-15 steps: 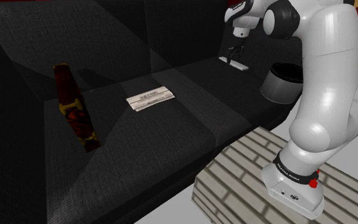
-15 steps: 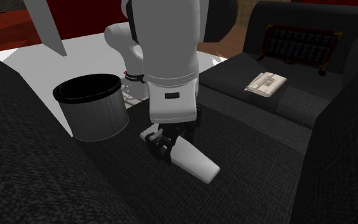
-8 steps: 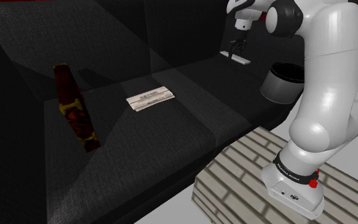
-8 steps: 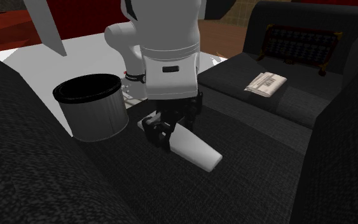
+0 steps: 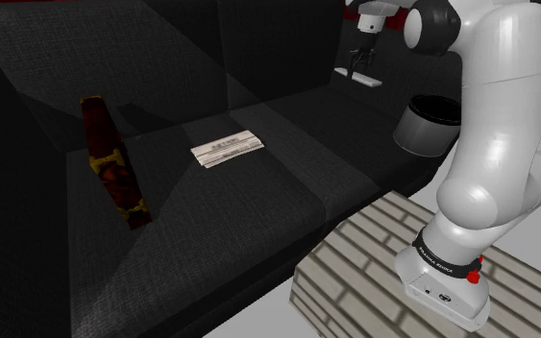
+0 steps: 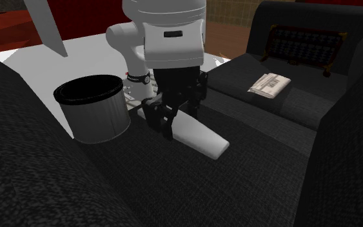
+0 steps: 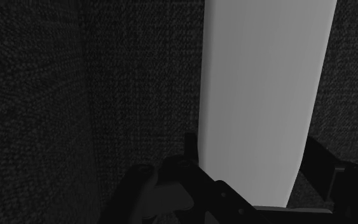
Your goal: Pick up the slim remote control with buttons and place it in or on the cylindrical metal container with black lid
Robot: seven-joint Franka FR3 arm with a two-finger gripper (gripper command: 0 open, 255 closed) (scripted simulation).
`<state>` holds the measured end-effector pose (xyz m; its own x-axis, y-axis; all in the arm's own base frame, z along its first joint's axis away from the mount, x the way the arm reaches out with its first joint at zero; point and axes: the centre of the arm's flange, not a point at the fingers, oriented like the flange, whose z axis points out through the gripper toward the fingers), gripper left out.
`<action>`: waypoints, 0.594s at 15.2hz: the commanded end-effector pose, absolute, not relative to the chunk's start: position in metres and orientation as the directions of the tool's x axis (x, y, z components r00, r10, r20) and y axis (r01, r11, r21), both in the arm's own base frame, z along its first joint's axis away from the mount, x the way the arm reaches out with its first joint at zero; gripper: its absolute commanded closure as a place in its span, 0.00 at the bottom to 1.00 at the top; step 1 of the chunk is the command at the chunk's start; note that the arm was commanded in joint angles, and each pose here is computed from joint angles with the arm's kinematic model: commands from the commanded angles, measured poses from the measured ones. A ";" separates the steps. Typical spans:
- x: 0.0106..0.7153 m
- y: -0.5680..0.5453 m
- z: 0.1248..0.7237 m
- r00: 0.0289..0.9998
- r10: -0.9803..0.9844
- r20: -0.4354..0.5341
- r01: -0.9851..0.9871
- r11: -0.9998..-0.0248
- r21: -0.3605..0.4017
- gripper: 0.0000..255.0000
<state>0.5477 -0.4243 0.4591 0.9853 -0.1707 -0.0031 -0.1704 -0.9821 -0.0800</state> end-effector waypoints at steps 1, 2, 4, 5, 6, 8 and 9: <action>0.547 -0.425 0.470 0.985 -0.171 -0.003 -0.170 -0.982 -0.080 1.00; 0.547 -0.425 0.475 0.985 -0.171 -0.003 -0.170 -0.982 -0.080 1.00; 0.547 -0.425 0.485 0.985 -0.171 -0.003 -0.170 -0.982 -0.080 1.00; 0.547 -0.425 0.491 0.985 -0.171 -0.003 -0.170 -0.982 -0.080 1.00; 0.547 -0.425 0.496 0.985 -0.171 -0.003 -0.170 -0.982 -0.080 1.00; 0.547 -0.425 0.507 0.985 -0.171 -0.003 -0.170 -0.982 -0.080 1.00; 0.547 -0.425 0.512 0.985 -0.171 -0.003 -0.170 -0.982 -0.080 1.00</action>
